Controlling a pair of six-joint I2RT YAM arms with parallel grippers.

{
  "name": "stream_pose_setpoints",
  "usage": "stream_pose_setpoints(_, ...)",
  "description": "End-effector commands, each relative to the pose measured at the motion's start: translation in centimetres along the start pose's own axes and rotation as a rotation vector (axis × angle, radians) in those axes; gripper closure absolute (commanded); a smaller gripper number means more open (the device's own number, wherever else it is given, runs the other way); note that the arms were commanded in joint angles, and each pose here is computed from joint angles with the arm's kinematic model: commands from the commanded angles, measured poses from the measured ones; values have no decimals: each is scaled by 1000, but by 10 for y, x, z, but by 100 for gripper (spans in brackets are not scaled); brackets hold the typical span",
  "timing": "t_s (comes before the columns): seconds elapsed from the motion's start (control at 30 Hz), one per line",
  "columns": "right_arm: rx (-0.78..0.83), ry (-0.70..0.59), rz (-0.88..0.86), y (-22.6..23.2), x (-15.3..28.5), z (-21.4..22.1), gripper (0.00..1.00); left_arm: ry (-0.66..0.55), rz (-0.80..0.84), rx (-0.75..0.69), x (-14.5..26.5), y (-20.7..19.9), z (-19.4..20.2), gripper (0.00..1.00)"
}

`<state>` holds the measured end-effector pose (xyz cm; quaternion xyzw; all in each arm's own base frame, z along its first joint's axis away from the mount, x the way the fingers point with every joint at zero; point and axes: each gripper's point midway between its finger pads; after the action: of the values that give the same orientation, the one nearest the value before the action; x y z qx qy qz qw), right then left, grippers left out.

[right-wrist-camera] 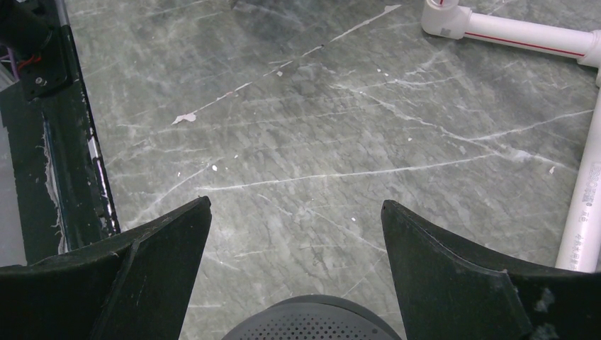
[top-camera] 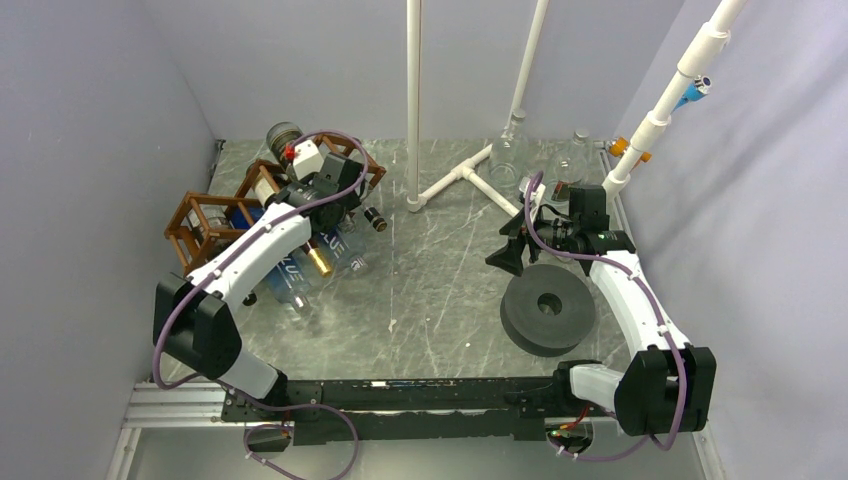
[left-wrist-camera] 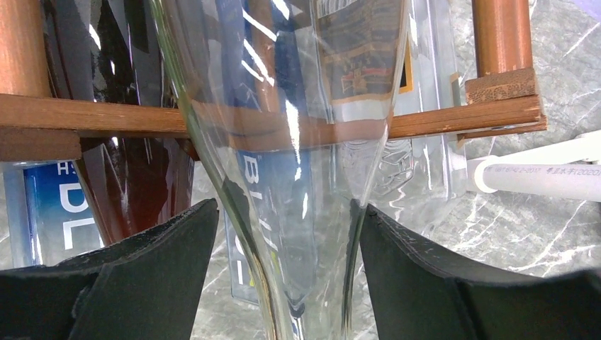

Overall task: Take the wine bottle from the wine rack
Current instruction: Pick up the wine bottle from the wine rack.

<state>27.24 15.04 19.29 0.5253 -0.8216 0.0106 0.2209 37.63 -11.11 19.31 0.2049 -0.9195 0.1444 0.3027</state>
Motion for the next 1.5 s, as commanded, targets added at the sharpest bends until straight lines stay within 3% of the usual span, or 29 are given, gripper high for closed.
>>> stream_pose_setpoints(0.0,54,-27,-5,-2,0,-7,7,-21,8,11,-4,-7,-1,24)
stream_pose_setpoints(0.23,56,-27,-2,-2,0,-7,7,-36,23,-2,-3,-13,-1,31)
stream_pose_setpoints(0.33,57,-27,-3,-2,0,-7,7,-47,30,-11,-1,-16,-2,40)
stream_pose_setpoints(0.7,60,-27,0,-2,1,-7,7,-103,46,-33,17,-19,-12,80)
stream_pose_setpoints(0.8,60,-27,-1,-2,1,-7,7,-121,57,-41,24,-19,-16,100)
stream_pose_setpoints(1.47,59,-28,0,-2,1,-7,7,-255,153,-29,68,-2,-41,100)
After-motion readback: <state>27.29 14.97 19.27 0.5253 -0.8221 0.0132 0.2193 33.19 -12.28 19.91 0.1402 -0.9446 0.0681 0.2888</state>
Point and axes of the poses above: each gripper's point midway between its finger pads, its own x axis back along the fingers, its own y axis along the line the jaws close on, z = x × y, and after that the axes turned 4 degrees about -x, right-handed
